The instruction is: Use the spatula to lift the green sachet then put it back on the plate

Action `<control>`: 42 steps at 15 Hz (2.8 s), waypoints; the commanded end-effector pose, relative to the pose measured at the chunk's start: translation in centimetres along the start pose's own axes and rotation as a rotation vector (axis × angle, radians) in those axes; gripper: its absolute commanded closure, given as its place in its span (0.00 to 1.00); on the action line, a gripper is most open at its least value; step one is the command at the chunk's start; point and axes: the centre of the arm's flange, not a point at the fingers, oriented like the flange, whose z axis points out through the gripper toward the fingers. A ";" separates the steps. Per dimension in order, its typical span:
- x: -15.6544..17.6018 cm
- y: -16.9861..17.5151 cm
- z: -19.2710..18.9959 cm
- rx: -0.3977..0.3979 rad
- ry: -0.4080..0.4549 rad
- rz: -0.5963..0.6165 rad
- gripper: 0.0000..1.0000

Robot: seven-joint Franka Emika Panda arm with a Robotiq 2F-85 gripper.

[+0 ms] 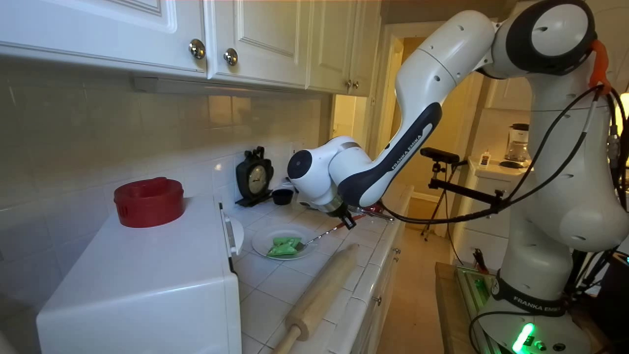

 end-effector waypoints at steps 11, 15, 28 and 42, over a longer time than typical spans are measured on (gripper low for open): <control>-2.0 1.7 -0.1 0.078 0.034 -0.007 0.95; -2.8 2.1 -0.8 0.090 0.048 -0.011 0.95; -5.1 3.8 -1.2 0.197 0.112 -0.038 0.95; -10.1 5.0 -2.5 0.206 0.183 -0.025 0.95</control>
